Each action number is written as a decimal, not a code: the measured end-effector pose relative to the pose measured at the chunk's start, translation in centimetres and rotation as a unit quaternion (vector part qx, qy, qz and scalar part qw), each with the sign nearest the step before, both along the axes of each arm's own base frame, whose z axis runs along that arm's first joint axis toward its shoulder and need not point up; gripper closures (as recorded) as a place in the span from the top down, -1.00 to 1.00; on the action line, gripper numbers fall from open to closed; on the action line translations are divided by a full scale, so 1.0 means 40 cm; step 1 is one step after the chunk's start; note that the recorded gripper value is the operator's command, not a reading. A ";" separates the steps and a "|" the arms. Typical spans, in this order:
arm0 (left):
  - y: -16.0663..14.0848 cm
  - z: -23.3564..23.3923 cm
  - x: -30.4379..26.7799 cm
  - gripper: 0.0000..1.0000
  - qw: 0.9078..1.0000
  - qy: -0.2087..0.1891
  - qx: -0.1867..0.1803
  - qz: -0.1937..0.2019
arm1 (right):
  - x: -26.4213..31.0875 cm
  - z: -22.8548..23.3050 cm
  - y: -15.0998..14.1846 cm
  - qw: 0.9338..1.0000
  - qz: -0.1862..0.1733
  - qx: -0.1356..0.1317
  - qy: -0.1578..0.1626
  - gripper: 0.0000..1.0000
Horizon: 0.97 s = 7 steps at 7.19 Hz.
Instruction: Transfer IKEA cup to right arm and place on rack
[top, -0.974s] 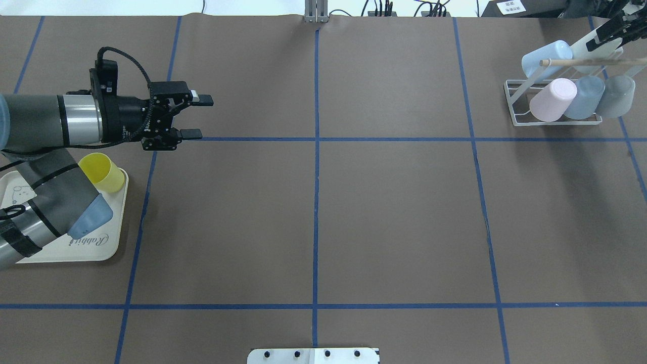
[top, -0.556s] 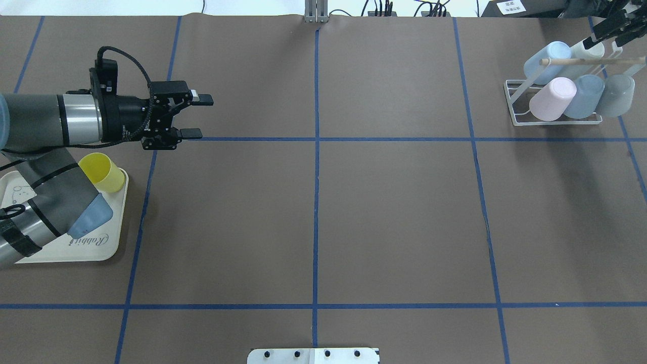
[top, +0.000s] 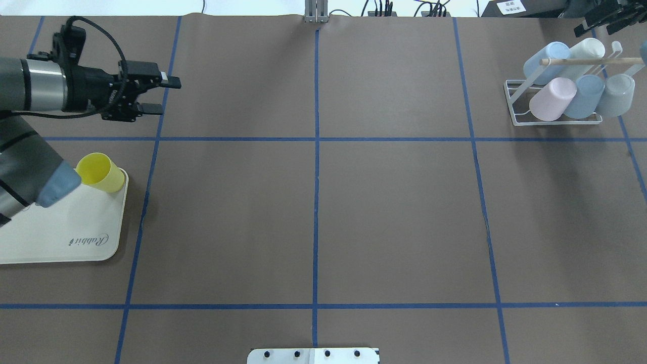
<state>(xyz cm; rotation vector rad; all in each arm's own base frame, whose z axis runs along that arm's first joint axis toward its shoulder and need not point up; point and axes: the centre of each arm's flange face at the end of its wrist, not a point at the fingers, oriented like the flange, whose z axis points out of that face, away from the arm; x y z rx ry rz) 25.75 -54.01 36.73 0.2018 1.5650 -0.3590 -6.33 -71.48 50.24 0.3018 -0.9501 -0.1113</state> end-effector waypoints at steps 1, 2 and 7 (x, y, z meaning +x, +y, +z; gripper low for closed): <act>-0.039 0.051 -0.098 1.00 0.998 -0.052 0.021 0.001 | -0.002 -0.019 0.002 1.000 0.003 0.002 -0.003 0.97; -0.070 0.105 -0.176 1.00 0.993 -0.109 0.042 0.002 | -0.002 -0.030 0.007 1.000 0.004 0.004 -0.005 0.97; 0.013 0.390 -0.204 1.00 0.962 -0.253 0.053 0.085 | -0.007 -0.052 0.024 1.000 0.003 0.013 -0.009 0.97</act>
